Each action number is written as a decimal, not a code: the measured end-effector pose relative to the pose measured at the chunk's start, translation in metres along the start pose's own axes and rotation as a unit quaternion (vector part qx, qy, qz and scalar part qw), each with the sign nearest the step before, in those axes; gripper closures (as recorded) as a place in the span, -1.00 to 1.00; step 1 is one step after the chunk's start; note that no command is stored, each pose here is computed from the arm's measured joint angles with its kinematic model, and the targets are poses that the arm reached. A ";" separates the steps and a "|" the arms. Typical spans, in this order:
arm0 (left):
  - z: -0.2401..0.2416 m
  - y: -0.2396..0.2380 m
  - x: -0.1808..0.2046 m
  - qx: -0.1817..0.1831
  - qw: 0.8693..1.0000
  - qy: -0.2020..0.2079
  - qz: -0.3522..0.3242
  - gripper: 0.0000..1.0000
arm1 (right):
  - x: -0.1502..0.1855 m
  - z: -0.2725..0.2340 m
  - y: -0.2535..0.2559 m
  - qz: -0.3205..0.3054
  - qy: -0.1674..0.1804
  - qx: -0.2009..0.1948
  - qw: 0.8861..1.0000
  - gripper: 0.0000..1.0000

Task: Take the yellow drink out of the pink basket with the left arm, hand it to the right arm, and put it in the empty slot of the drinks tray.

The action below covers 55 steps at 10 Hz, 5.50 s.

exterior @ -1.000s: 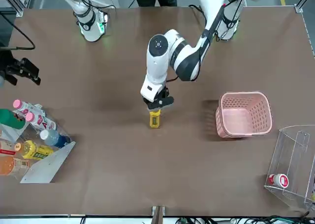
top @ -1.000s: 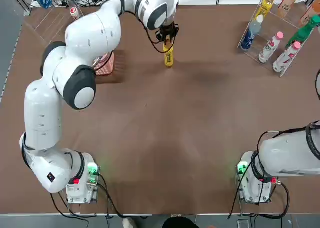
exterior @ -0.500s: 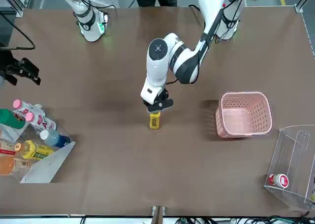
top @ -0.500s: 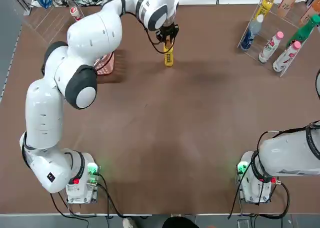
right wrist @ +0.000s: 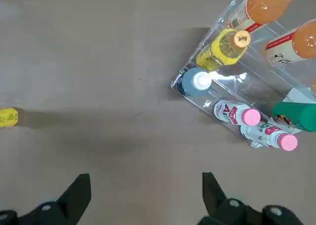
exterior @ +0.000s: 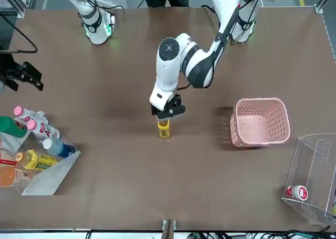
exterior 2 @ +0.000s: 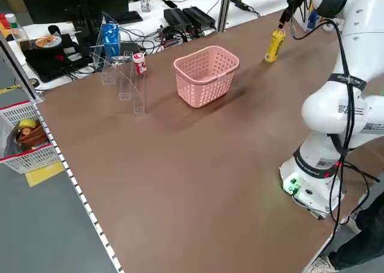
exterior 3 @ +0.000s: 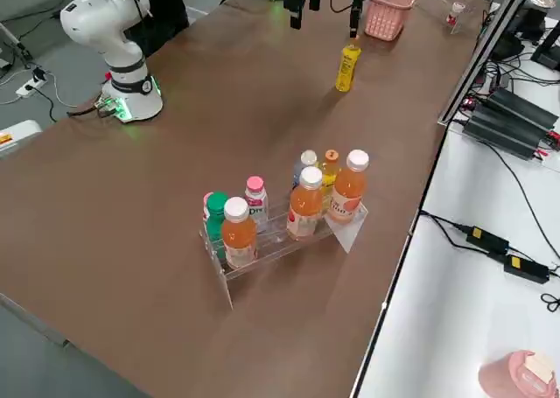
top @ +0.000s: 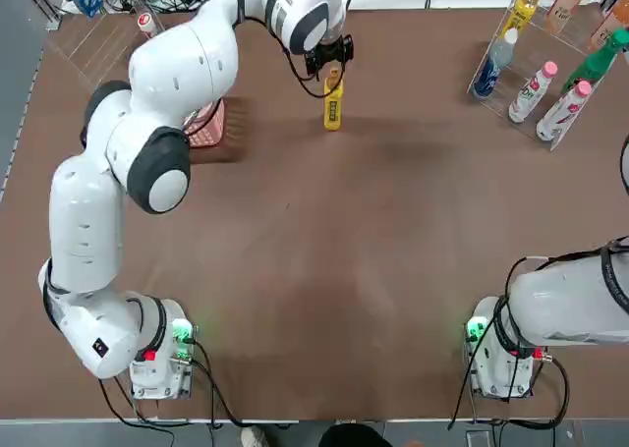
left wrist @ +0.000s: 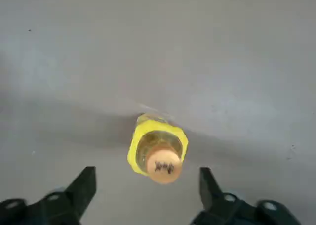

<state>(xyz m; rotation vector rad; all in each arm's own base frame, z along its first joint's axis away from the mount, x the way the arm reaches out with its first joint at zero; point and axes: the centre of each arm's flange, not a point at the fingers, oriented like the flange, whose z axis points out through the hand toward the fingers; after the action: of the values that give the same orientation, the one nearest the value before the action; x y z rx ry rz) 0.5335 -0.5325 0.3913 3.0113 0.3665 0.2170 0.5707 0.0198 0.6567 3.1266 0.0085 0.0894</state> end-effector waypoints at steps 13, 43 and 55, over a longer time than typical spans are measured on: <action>-0.259 -0.384 0.231 0.065 0.998 -0.018 0.009 -1.00 | -0.067 0.034 -0.303 -0.047 -0.016 0.014 0.999 -0.99; -0.336 -0.488 0.212 0.033 0.997 -0.045 0.059 -1.00 | -0.013 0.277 -0.476 0.017 0.019 0.016 1.000 0.32; -0.335 -0.487 0.211 0.033 0.996 -0.049 0.061 -1.00 | 0.028 0.102 -0.292 0.100 -0.005 -0.024 0.995 0.32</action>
<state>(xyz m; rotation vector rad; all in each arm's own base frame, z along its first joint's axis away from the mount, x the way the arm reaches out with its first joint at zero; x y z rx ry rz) 0.5725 0.0174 0.6917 3.0974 0.1860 0.0676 0.6034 0.3108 0.5523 3.0699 -0.3035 0.0734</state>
